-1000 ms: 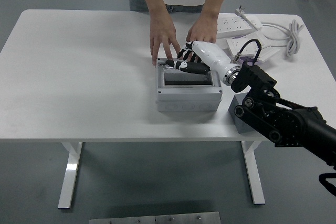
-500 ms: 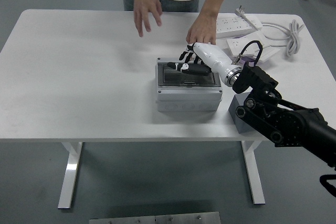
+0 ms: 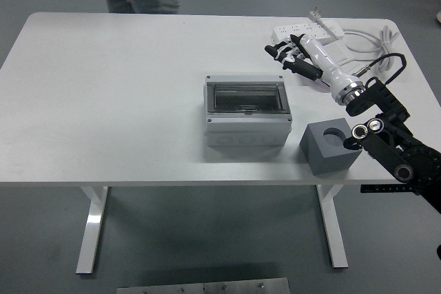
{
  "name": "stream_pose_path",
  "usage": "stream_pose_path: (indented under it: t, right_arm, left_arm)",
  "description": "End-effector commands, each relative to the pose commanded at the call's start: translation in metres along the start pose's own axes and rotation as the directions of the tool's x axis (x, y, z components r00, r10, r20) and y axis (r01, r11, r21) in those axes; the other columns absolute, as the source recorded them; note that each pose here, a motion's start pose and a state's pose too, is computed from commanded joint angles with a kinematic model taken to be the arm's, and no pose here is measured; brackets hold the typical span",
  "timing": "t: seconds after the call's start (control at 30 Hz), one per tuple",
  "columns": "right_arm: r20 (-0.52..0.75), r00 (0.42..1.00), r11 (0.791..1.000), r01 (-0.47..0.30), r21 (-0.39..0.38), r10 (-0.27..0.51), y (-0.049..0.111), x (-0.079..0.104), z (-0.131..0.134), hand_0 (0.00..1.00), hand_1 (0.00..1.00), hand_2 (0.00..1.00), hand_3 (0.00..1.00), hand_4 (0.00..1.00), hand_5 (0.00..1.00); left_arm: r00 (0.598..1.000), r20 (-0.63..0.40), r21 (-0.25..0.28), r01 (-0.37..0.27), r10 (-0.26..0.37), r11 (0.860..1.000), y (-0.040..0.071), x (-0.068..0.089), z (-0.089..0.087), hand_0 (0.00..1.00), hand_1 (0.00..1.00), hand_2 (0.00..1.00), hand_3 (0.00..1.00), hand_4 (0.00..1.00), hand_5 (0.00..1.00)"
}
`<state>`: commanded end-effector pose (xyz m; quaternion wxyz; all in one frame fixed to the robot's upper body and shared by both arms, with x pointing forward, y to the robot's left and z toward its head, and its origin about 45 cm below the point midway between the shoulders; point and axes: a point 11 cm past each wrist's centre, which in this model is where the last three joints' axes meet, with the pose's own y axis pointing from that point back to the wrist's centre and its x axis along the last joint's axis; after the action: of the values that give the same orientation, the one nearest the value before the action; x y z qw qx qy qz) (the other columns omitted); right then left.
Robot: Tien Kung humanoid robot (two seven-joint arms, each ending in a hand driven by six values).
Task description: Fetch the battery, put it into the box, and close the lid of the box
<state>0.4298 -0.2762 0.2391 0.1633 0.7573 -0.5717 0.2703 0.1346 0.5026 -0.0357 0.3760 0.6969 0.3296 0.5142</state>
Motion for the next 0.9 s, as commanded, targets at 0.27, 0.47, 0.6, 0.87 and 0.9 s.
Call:
stream_pose_path:
  t: [0.27,0.47,0.6,0.87,0.9]
  right_arm:
    - [0.328,0.933,0.987,-0.160,0.016,0.146,0.034,0.026,0.012,0.301,0.374,0.461,0.527,0.904,0.669]
    - [0.525,0.816,0.966,-0.254,-0.055,0.244,0.067,0.051,0.029,0.396,0.394,0.471,0.544,0.857,0.517]
    - [0.588,0.749,0.942,-0.326,-0.075,0.306,0.083,0.073,0.034,0.459,0.460,0.496,0.560,0.836,0.449]
    - [0.635,0.653,0.885,-0.453,-0.108,0.412,0.111,0.106,0.045,0.625,0.611,0.619,0.634,0.852,0.450]
    - [0.643,0.644,0.882,-0.457,-0.113,0.416,0.113,0.106,0.047,0.663,0.621,0.611,0.638,0.872,0.476]
  left_arm:
    - [1.000,-0.007,0.018,0.009,-0.009,1.000,-0.004,-0.007,-0.009,0.632,0.698,0.573,0.541,0.500,0.002]
    - [1.000,-0.012,0.030,0.010,-0.010,0.999,-0.006,-0.010,-0.016,0.632,0.698,0.573,0.541,0.500,0.002]
    - [1.000,-0.017,0.035,0.007,-0.007,0.999,-0.008,-0.010,-0.021,0.632,0.698,0.573,0.541,0.500,0.002]
    - [1.000,-0.022,0.054,-0.003,0.004,0.999,-0.012,-0.007,-0.034,0.632,0.698,0.573,0.541,0.500,0.002]
    - [1.000,-0.021,0.056,-0.005,0.006,0.998,-0.013,-0.006,-0.035,0.632,0.698,0.573,0.541,0.500,0.002]
